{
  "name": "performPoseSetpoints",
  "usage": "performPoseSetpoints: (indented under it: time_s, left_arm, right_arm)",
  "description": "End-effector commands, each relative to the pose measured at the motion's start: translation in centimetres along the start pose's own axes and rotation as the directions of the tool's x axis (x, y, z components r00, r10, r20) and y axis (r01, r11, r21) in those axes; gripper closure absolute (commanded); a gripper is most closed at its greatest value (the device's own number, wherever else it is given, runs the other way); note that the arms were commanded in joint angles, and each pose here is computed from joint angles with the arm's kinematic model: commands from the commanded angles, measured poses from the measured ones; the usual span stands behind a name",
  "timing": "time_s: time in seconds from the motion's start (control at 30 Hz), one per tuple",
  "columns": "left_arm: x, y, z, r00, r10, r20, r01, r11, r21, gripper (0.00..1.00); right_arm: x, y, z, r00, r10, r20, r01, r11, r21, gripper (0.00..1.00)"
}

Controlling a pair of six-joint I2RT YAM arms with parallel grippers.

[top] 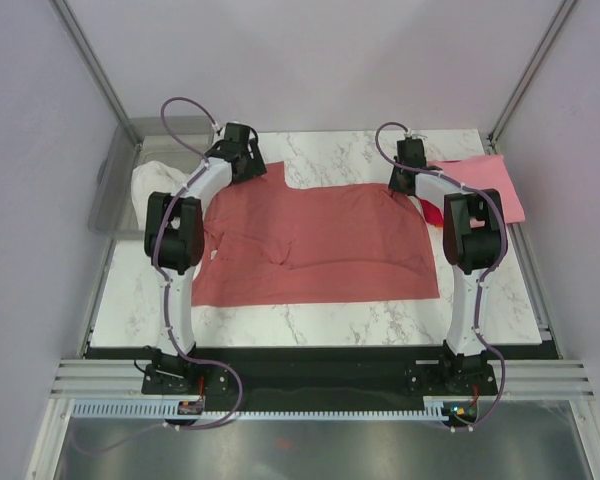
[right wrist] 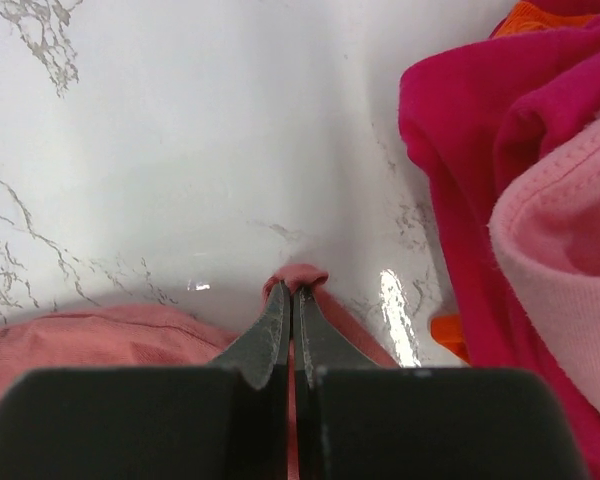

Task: Fold and stack the t-shirts
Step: Fold the tshirt

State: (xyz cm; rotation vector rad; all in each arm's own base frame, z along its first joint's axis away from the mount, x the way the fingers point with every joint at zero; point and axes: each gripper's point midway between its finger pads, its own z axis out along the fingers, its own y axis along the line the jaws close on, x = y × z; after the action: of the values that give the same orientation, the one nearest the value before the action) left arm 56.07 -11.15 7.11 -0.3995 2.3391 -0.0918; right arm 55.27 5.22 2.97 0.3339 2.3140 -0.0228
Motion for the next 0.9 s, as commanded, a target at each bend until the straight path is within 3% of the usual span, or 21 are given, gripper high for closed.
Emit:
performPoseSetpoints:
  time_s: [0.0,0.27,0.57,0.67,0.7,0.77,0.8,0.87]
  left_arm:
    - [-1.5,0.1,0.8,1.000,-0.024,0.011,0.024,1.000,-0.005,0.16]
    - [-2.4,1.3,2.6,0.980,-0.197,0.030,0.198,0.979,-0.038,0.11]
    - [-2.5,2.1,4.4,0.954,-0.298,0.034,0.300,0.953,-0.047,0.19]
    - [-2.5,1.3,5.1,0.954,-0.300,-0.001,0.300,0.954,0.000,0.34]
    - [-2.3,1.3,5.4,0.954,-0.299,-0.008,0.299,0.954,0.001,0.47]
    - [-2.3,1.7,5.3,0.950,-0.311,-0.009,0.311,0.950,-0.004,0.58]
    - [-2.5,1.8,5.2,0.950,-0.312,-0.006,0.312,0.950,-0.003,0.75]
    - [-2.8,1.9,4.9,0.952,-0.305,0.006,0.305,0.952,-0.008,0.91]
  right_arm:
    - [-3.0,0.9,-1.4,0.997,0.028,0.076,-0.025,0.999,-0.034,1.00]
    - [-3.1,0.9,-1.5,0.997,0.028,0.076,-0.025,0.999,-0.037,1.00]
    - [-3.1,0.8,-1.5,0.997,0.022,0.079,-0.020,0.999,-0.030,1.00]
    - [-3.2,0.7,-1.6,0.997,0.023,0.078,-0.021,0.999,-0.032,1.00]
    - [-3.1,0.8,-1.6,0.997,0.020,0.077,-0.018,0.999,-0.032,1.00]
    - [-3.2,0.7,-1.6,0.997,0.019,0.079,-0.017,0.999,-0.030,1.00]
    - [-3.1,0.7,-1.6,0.997,0.020,0.077,-0.018,0.999,-0.027,1.00]
    - [-3.1,0.6,-1.7,0.997,0.022,0.077,-0.020,0.999,-0.026,1.00]
